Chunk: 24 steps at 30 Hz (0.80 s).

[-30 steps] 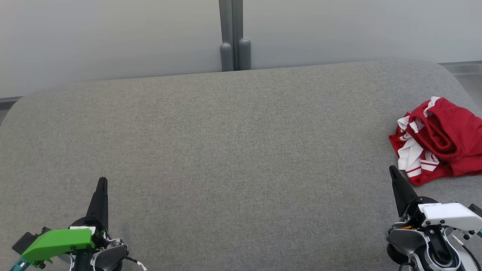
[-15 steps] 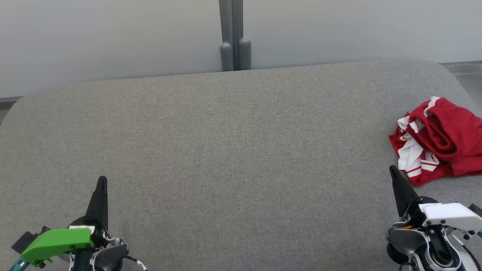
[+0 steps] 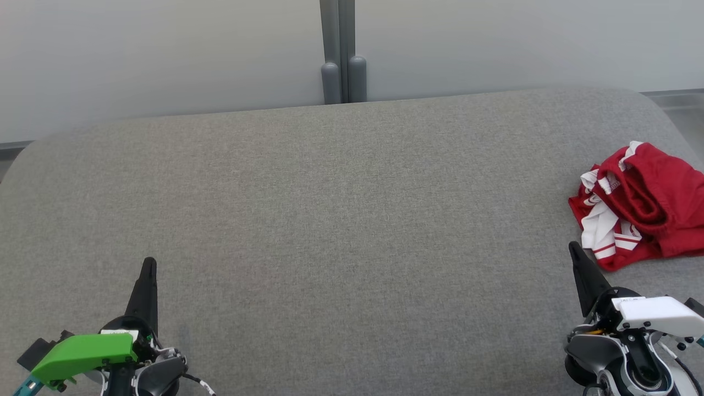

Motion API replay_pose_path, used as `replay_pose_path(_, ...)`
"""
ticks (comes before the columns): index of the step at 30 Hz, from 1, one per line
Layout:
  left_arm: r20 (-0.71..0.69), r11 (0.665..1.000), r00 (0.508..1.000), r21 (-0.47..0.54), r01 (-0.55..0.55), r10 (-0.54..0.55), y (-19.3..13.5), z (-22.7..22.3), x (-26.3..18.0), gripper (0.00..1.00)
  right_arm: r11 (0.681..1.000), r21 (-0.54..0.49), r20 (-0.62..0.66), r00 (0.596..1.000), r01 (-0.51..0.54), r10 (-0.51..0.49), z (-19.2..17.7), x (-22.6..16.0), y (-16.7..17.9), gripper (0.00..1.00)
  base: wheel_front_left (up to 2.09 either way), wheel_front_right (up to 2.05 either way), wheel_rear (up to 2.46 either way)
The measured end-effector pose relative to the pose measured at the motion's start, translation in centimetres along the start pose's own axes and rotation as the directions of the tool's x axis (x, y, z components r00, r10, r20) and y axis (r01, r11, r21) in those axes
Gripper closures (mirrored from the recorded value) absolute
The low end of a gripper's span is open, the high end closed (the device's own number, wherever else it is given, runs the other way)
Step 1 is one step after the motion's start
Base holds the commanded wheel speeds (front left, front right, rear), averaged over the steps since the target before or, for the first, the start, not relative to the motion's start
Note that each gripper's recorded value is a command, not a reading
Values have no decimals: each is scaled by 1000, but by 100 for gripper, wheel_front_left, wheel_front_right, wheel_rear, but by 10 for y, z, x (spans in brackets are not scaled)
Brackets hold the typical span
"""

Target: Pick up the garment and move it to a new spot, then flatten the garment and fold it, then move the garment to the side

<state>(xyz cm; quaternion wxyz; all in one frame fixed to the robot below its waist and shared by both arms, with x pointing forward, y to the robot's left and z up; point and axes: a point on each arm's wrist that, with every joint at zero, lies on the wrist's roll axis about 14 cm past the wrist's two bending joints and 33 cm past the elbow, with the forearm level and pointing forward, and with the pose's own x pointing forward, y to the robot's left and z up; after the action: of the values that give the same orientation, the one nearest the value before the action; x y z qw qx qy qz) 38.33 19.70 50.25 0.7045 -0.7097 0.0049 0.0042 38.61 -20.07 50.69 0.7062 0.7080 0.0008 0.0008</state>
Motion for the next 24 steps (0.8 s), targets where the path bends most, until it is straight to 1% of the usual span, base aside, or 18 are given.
replay_pose_path(24,0,1000,1000,0,0,0,0,0,0,100,1000,0,0,1000,0,0,0,0,0,100,0,0,0)
